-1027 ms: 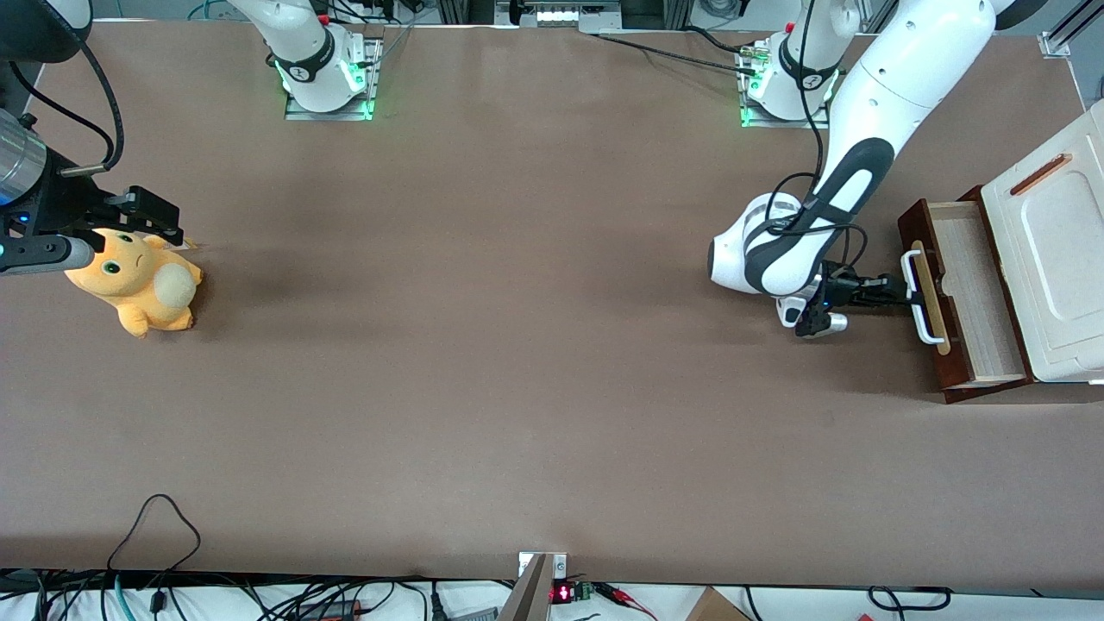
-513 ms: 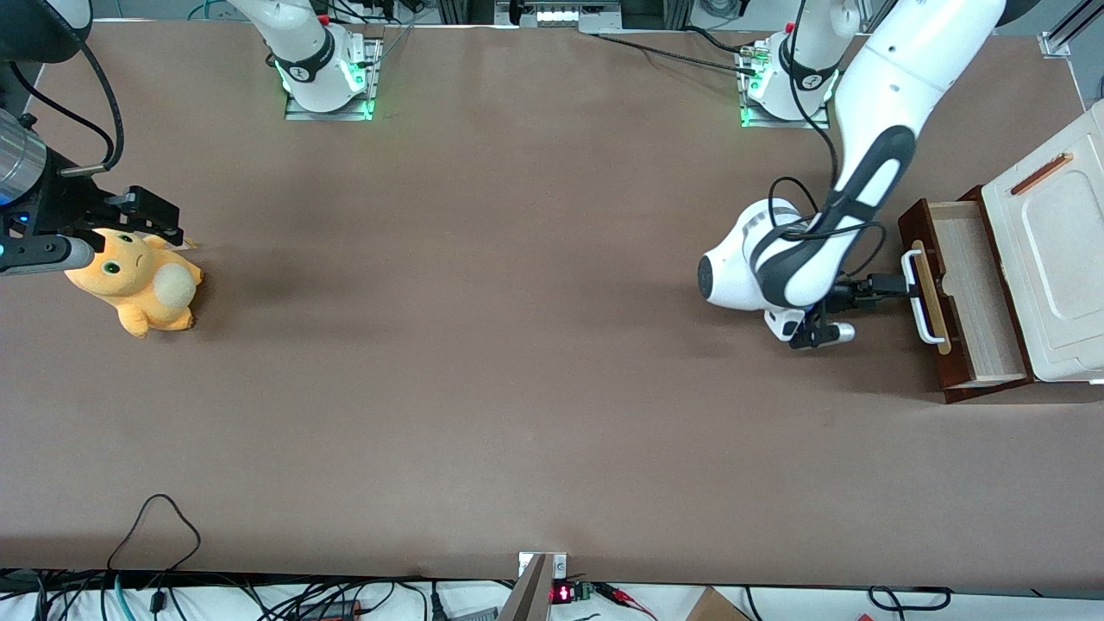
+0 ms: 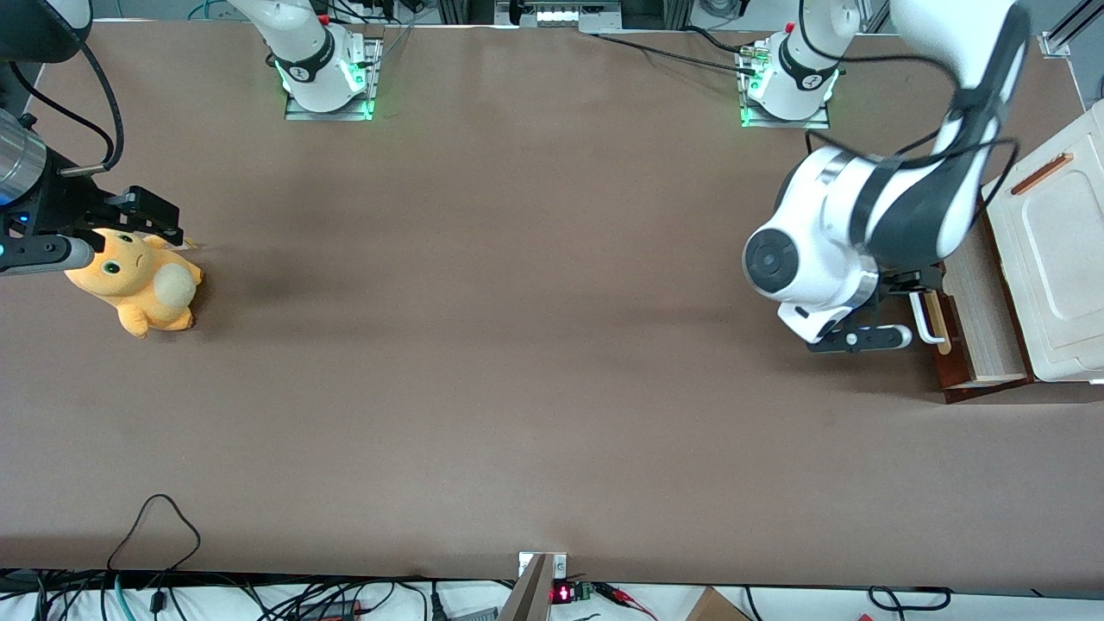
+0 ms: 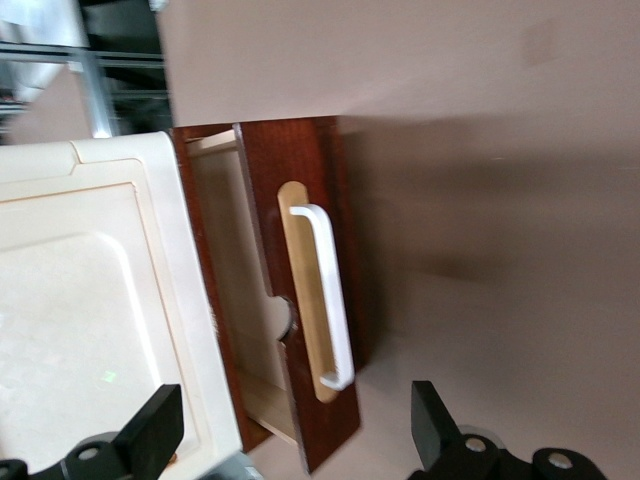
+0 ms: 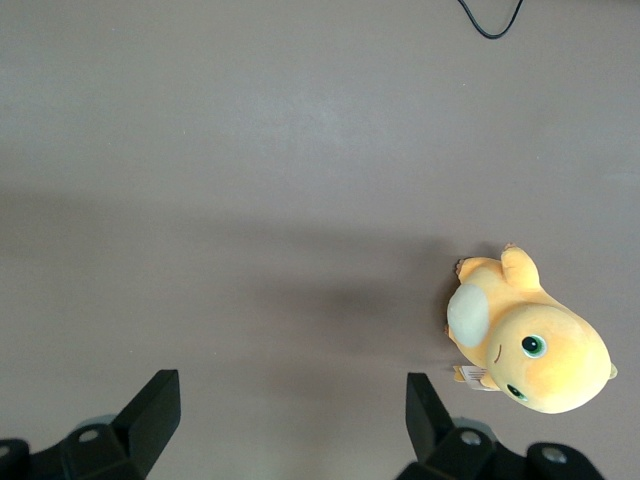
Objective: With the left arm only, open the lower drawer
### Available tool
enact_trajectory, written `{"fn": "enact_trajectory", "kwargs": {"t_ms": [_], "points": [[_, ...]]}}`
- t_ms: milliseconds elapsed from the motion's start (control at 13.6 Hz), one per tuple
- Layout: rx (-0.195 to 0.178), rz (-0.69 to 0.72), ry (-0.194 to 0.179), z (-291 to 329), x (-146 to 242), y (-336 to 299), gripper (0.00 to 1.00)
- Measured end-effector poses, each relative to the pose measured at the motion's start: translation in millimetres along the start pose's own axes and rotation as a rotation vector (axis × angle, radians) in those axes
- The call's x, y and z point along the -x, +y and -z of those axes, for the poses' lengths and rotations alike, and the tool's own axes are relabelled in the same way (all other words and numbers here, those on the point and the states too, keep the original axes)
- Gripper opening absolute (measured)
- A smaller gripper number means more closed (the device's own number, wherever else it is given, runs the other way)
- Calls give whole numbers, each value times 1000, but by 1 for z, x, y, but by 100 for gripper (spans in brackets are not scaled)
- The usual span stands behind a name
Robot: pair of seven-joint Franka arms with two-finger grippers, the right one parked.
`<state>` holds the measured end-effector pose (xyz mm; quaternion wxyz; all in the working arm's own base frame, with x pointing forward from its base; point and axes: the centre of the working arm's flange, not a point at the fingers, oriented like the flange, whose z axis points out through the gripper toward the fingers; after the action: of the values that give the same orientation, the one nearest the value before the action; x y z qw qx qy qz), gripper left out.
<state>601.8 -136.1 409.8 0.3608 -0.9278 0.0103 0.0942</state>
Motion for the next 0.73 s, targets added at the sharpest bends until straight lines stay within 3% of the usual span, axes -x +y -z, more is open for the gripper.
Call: {"fn": "enact_trajectory", "kwargs": {"t_ms": [147,293,367,587,733], "points": [[205,-12,-24,23,10,-53,100],[400,-15,-17,31,22,-114,100],[477,-11,-2,33,30,-139,100],[651,-6,47,41,49,-186,100],[728,6,67,45,57,-197,100]]}}
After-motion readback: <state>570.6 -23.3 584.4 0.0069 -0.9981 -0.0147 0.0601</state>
